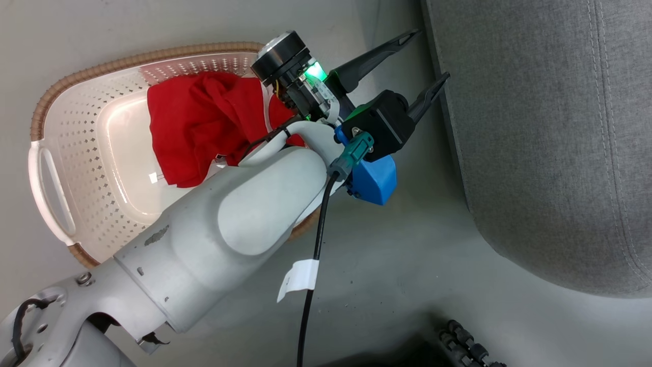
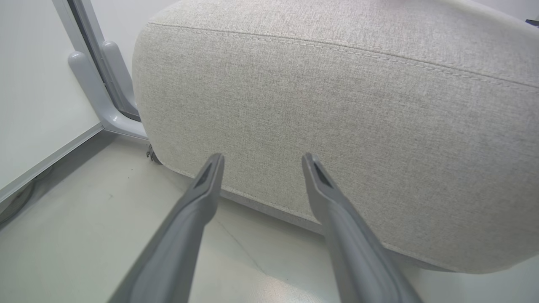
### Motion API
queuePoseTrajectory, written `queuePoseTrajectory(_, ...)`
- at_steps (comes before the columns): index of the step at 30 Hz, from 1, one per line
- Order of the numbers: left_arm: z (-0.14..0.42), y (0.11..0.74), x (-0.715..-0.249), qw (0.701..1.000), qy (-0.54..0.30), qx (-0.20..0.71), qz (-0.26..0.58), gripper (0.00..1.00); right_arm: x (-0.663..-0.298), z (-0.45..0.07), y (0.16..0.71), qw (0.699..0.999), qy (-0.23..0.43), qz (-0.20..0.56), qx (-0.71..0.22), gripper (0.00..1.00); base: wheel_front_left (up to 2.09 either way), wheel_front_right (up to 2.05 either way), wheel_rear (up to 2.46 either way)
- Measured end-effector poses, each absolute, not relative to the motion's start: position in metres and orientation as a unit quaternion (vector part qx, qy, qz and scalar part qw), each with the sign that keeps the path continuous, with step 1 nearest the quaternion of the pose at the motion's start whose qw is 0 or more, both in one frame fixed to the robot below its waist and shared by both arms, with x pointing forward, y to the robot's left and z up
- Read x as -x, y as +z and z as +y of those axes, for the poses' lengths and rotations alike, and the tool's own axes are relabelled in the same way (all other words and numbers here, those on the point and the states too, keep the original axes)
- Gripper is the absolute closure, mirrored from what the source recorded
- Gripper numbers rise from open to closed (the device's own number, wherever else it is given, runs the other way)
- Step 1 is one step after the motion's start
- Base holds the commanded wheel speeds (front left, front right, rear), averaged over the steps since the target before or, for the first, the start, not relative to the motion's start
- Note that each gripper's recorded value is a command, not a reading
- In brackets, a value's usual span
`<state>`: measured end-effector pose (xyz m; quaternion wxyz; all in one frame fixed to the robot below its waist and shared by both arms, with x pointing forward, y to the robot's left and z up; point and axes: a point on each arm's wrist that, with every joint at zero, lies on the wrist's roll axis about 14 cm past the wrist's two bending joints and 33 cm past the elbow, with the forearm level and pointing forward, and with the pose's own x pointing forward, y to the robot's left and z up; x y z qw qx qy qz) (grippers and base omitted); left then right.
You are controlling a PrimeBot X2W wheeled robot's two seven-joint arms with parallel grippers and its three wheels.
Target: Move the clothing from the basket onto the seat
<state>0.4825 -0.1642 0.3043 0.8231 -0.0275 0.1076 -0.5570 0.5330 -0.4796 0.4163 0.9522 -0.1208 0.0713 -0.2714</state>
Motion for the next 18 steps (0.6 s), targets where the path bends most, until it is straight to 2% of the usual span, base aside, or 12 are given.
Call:
queuePoseTrajectory(1, -0.164, 0.304, -0.483, 0.823, -0.557, 0.027, 0.108, 0.00, -0.532, -0.478, 0.411, 0.952, -0.271, 0.077, 0.117, 1.00, 0.00, 0.00, 0.00)
queuePoseTrajectory(2, -0.163, 0.304, -0.483, 0.823, -0.556, 0.027, 0.108, 0.00, -0.531, -0.476, 0.407, 0.953, -0.269, 0.082, 0.115, 0.93, 0.00, 0.00, 0.00)
queuePoseTrajectory(3, -0.163, 0.305, -0.483, 0.824, -0.556, 0.027, 0.107, 0.00, -0.531, -0.475, 0.406, 0.953, -0.268, 0.084, 0.114, 0.61, 0.00, 0.00, 0.00)
queuePoseTrajectory(4, -0.163, 0.305, -0.483, 0.824, -0.556, 0.026, 0.107, 0.00, -0.531, -0.475, 0.405, 0.953, -0.267, 0.085, 0.113, 0.02, 0.00, 0.00, 0.00)
queuePoseTrajectory(12, -0.163, 0.327, -0.484, 0.829, -0.552, 0.025, 0.088, 0.00, -0.512, -0.470, 0.419, 0.955, -0.265, 0.073, 0.108, 0.00, 0.00, 0.00, 0.00)
queuePoseTrajectory(18, -0.160, 0.355, -0.483, 0.838, -0.540, 0.026, 0.073, 0.00, -0.486, -0.449, 0.423, 0.961, -0.234, 0.085, 0.119, 0.00, 0.00, 0.00, 0.00)
